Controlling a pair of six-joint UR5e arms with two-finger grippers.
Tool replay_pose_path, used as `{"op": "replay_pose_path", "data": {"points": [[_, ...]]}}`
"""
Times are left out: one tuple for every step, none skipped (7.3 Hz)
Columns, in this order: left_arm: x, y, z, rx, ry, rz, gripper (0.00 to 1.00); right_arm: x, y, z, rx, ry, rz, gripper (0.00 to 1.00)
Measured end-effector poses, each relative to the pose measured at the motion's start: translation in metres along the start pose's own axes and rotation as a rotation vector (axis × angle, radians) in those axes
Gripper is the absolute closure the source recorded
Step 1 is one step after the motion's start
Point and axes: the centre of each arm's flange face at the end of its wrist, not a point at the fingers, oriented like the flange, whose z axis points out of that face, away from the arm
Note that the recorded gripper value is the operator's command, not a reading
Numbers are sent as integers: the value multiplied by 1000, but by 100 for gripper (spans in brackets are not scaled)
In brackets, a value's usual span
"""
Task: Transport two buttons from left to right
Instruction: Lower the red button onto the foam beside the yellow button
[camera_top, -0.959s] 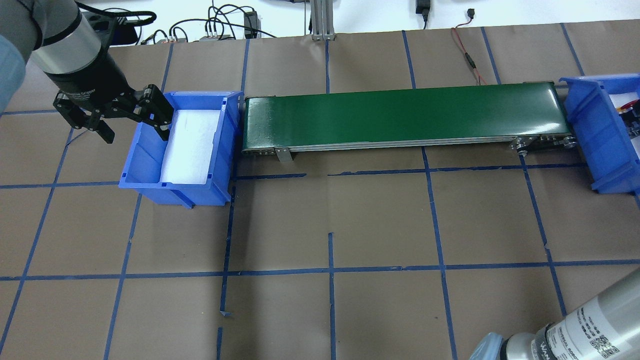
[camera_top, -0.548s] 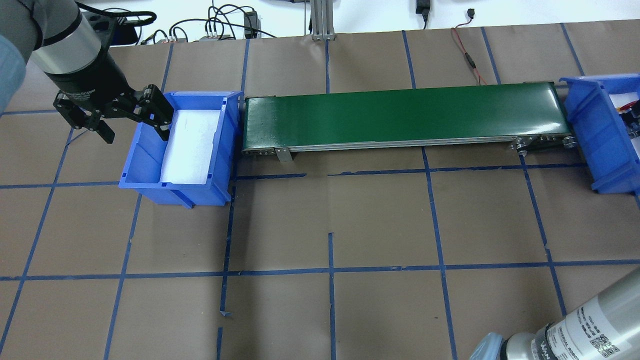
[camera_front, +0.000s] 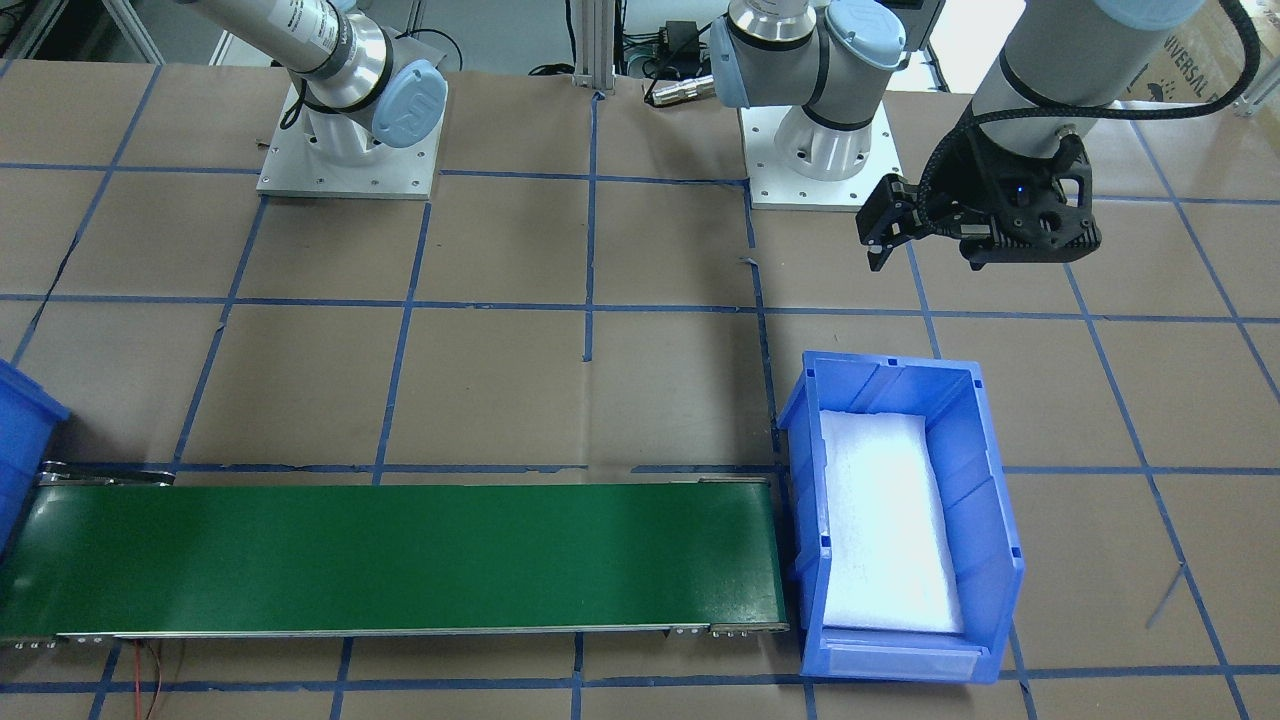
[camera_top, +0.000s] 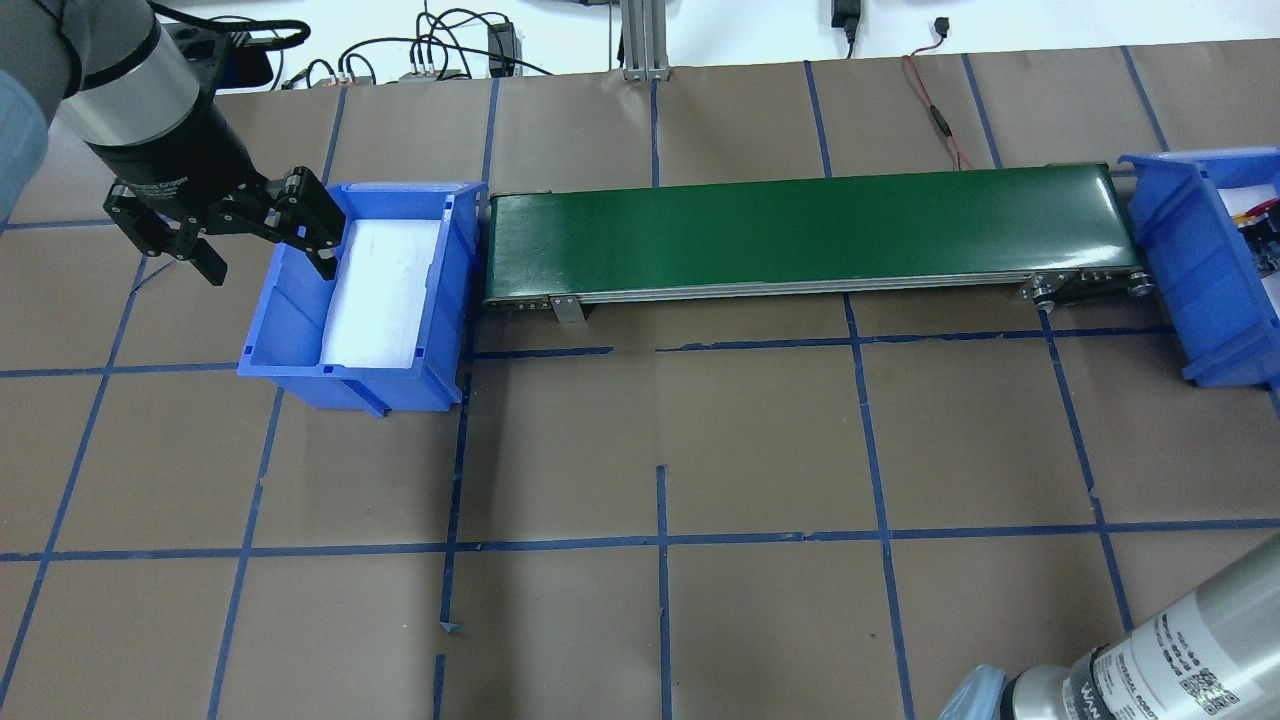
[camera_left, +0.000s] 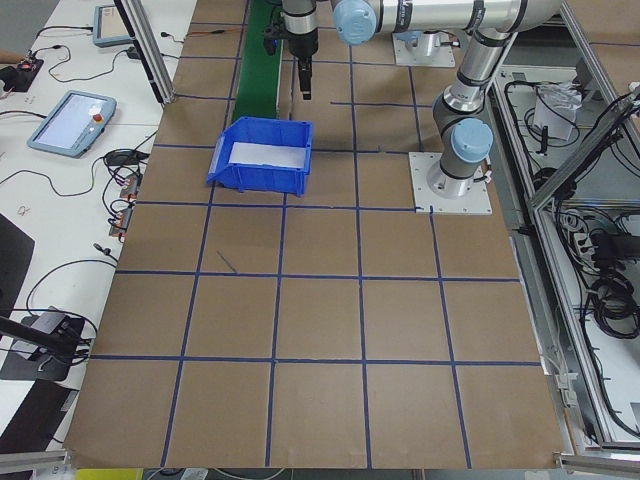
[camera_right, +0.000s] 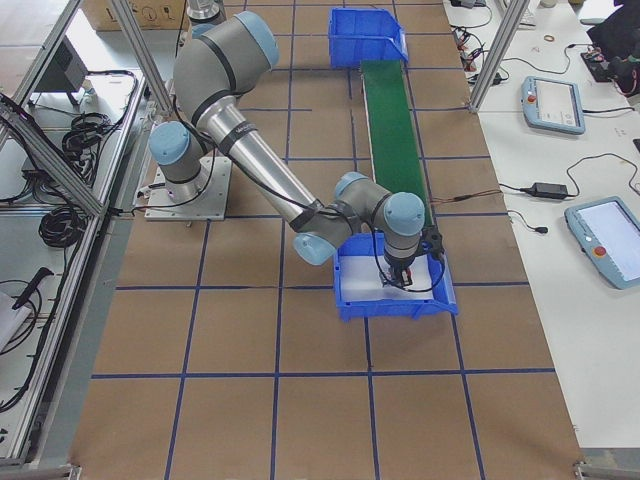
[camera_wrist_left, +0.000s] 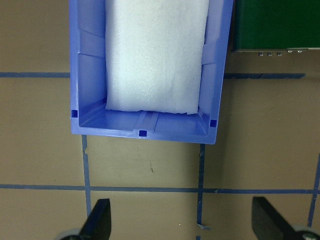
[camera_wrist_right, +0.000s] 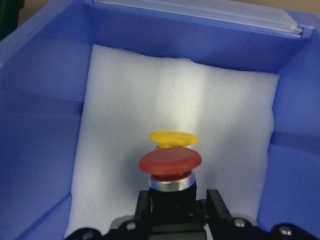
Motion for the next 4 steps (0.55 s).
{"op": "replay_pose_path", "data": {"points": [[0, 0, 0, 0, 0, 0, 0, 0, 0, 0, 3, 4, -2, 84], [0, 0, 0, 0, 1, 0, 0, 0, 0, 0, 3, 4, -3, 84], [0, 0, 0, 0, 1, 0, 0, 0, 0, 2, 4, 1, -3, 84], [-1, 0, 0, 0, 0, -1, 0, -1, 0, 3, 6, -4, -3, 84]]}}
